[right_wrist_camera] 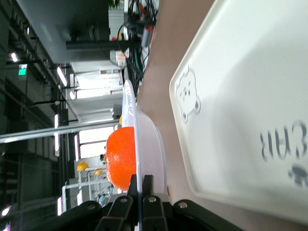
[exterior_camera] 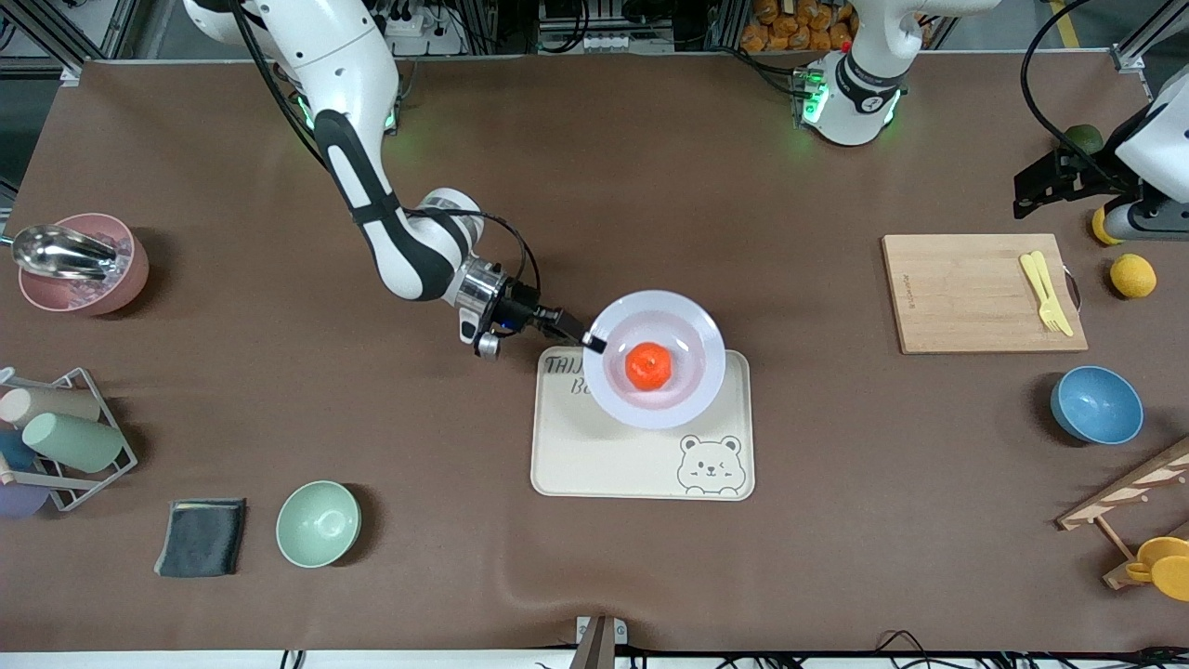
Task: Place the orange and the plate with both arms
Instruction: 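Slide the plate with the right gripper onto the bear tray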
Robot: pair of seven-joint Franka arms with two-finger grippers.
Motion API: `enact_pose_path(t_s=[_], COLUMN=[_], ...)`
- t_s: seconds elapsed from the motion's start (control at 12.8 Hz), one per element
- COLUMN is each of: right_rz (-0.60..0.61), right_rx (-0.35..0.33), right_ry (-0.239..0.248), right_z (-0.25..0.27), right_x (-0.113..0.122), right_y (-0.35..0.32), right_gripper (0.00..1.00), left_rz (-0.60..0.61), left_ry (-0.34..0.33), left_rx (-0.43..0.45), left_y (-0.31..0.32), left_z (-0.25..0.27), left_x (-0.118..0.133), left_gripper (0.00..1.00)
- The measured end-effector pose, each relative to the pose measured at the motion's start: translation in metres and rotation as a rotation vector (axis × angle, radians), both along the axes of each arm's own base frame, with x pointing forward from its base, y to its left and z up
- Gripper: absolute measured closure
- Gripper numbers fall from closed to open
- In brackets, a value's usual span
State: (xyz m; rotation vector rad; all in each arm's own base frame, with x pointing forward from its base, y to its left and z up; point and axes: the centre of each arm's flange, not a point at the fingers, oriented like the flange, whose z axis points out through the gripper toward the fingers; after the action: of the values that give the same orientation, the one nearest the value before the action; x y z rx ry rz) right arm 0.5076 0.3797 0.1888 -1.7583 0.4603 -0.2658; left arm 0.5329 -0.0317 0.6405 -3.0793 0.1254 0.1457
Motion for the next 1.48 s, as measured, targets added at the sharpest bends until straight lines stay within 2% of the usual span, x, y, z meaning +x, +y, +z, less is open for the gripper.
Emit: enact_pose_path(t_s=[0.31, 0.47, 0.86, 1.48], right_rz=[-0.025, -0.030, -0.023, 0.007], right_rx=[-0.036, -0.054, -0.168, -0.176], right_ry=[-0.008, -0.003, -0.006, 0.003], right_z=[-0.031, -0.046, -0.054, -0.062], right_x=[0.035, 0.044, 0.049, 0.035], right_y=[-0.003, -0.013, -0.013, 0.004], right_gripper=[0.95, 0.95, 0.95, 0.95], left_rz=[0.000, 0.000, 0.002, 0.002], left_ry=[0.000, 0.000, 0.000, 0.000], left_rx=[-0.003, -0.003, -0.003, -0.003], left_y=[0.000, 0.000, 0.001, 0.001], left_z=[0.000, 0.000, 0.000, 0.000], left_x=[0.000, 0.000, 0.000, 0.000], left_gripper=[0.00, 0.00, 0.00, 0.00])
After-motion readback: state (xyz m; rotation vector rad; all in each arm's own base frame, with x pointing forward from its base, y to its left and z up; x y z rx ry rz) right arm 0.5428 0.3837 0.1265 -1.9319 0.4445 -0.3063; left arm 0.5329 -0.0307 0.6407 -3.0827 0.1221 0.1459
